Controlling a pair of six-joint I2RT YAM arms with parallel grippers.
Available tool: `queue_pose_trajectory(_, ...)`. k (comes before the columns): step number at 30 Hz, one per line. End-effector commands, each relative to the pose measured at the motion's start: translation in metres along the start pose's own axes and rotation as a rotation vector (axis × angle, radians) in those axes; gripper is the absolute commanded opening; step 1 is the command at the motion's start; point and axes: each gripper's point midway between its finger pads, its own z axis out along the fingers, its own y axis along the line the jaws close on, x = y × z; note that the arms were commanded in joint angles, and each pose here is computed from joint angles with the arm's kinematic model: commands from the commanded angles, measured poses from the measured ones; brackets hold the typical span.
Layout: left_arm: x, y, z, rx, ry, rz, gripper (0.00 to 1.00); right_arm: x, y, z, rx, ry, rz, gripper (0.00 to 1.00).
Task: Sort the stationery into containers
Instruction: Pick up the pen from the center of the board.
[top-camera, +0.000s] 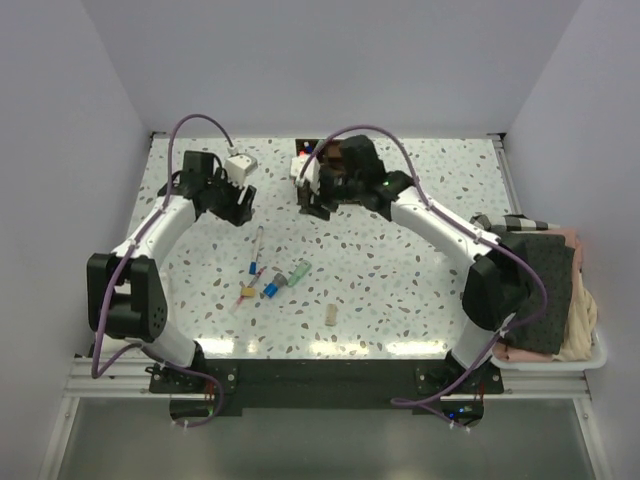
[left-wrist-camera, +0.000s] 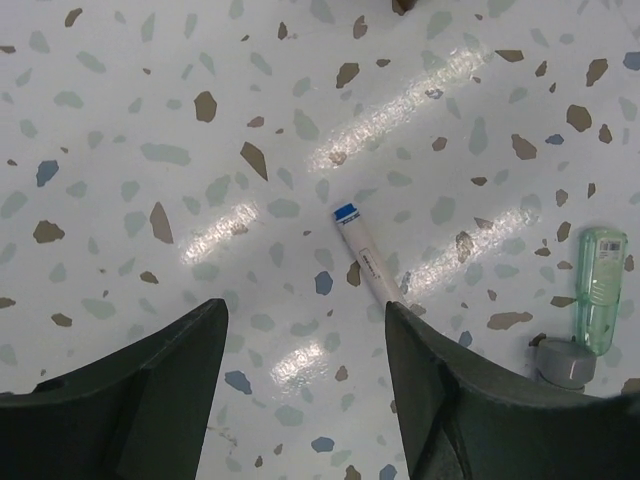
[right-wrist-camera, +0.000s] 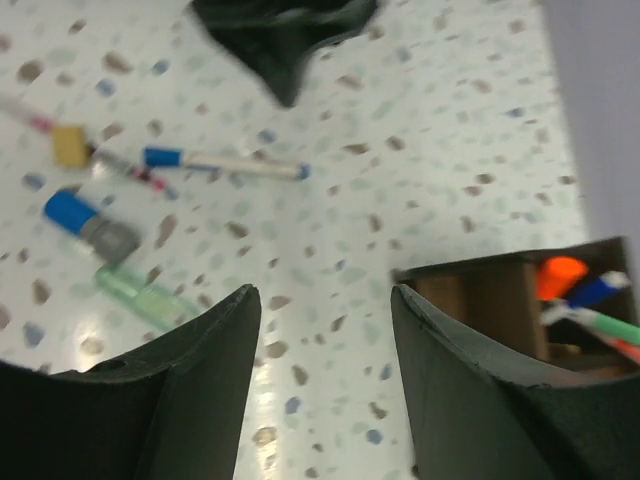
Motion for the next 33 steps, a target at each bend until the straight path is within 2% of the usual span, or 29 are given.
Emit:
queue_pose_trajectory(1, 0.002, 0.014, -0.020, -0.120, -0.024, -0.061, 0.69, 0.032, 0.051, 0.014, -0.190, 0.136, -0.161, 0.59)
queue_pose_trajectory(4, 0.010, 0.032, -0.030, -0.186, -0.027, -0.089, 0.69, 0.012, 0.055, 0.034, -0.243, 0.098, -0.255, 0.57)
queue_pose_trajectory(6, 0.021, 0.038, -0.034, -0.171, 0.001, -0.111, 0.69, 0.021, 0.074, 0.054, -0.333, 0.136, -0.288, 0.57)
queue_pose_trajectory(7, 0.025, 0.034, -0.033, -0.145, 0.021, -0.105, 0.68, 0.008, 0.068, 0.061, -0.338, 0.114, -0.368, 0.57)
queue_pose_trajectory(10, 0.042, 0.037, -0.041, -0.119, 0.070, -0.162, 0.67, 0.010, 0.077, 0.080, -0.391, 0.113, -0.452, 0.57)
queue_pose_trajectory(13, 0.049, 0.046, -0.053, -0.197, 0.061, -0.202, 0.68, 0.016, 0.085, 0.101, -0.418, 0.095, -0.561, 0.57)
queue_pose_trajectory(16, 0.062, 0.076, -0.067, -0.322, 0.047, -0.312, 0.69, 0.024, 0.096, 0.122, -0.461, 0.075, -0.661, 0.56)
queue_pose_trajectory(17, 0.073, 0.090, -0.075, -0.352, 0.048, -0.390, 0.69, 0.022, 0.102, 0.128, -0.478, 0.049, -0.677, 0.57)
queue_pose_trajectory(21, 0.094, 0.108, -0.087, -0.359, 0.047, -0.508, 0.68, 0.025, 0.110, 0.150, -0.503, -0.030, -0.774, 0.58)
queue_pose_trajectory(26, 0.099, 0.105, -0.107, -0.387, 0.012, -0.476, 0.68, 0.032, 0.111, 0.178, -0.529, -0.077, -0.837, 0.56)
queue_pose_trajectory(31, 0.102, 0.094, -0.118, -0.372, 0.024, -0.438, 0.68, 0.027, 0.103, 0.197, -0.528, -0.073, -0.882, 0.54)
queue_pose_trajectory(33, 0.103, 0.093, -0.118, -0.368, 0.026, -0.433, 0.67, 0.042, 0.110, 0.203, -0.569, -0.048, -0.887, 0.53)
